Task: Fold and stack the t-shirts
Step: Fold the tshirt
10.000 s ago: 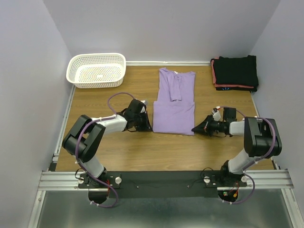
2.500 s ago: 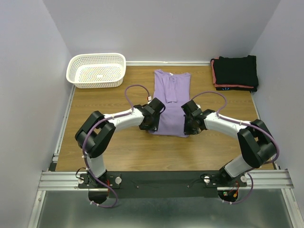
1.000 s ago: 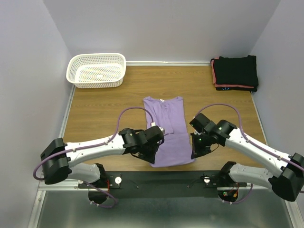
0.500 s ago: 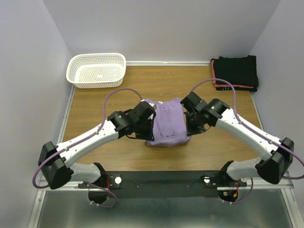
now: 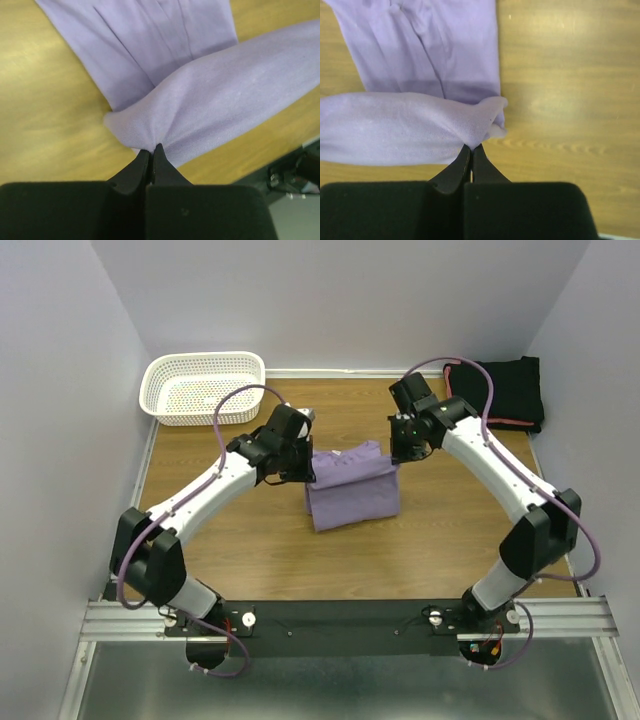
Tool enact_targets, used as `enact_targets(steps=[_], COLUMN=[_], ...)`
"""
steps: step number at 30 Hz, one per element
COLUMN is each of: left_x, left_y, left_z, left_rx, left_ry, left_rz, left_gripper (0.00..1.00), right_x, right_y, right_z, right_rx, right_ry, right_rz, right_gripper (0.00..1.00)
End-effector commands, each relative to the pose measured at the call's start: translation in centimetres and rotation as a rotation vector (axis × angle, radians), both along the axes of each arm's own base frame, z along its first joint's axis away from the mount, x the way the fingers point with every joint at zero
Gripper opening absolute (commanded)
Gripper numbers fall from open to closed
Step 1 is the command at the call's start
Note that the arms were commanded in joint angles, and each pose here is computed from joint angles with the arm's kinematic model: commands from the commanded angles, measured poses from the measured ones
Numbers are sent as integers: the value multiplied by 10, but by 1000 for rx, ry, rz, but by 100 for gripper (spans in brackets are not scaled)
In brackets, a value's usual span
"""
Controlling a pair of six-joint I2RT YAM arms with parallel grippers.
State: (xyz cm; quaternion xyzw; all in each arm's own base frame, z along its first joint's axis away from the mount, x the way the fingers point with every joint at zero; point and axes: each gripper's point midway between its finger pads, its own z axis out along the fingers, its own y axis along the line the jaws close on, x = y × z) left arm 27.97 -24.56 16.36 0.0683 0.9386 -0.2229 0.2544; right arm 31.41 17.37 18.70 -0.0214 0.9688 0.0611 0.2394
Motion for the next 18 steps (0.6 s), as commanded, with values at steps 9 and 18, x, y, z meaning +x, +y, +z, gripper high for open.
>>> enact_targets(steps=[9, 18], left_x=[87, 127], left_y=[23, 32], left_z=[-73, -107], left_rx=[9, 29], left_ry=[24, -6], left_rz=[55, 107], left_gripper=[0, 0], right_x=[117, 152], right_y=[3, 5], right_z=[-65, -103], right_rx=[-61, -48], right_ry=[-91, -112], right_rz=[73, 62], right_gripper=[1, 1])
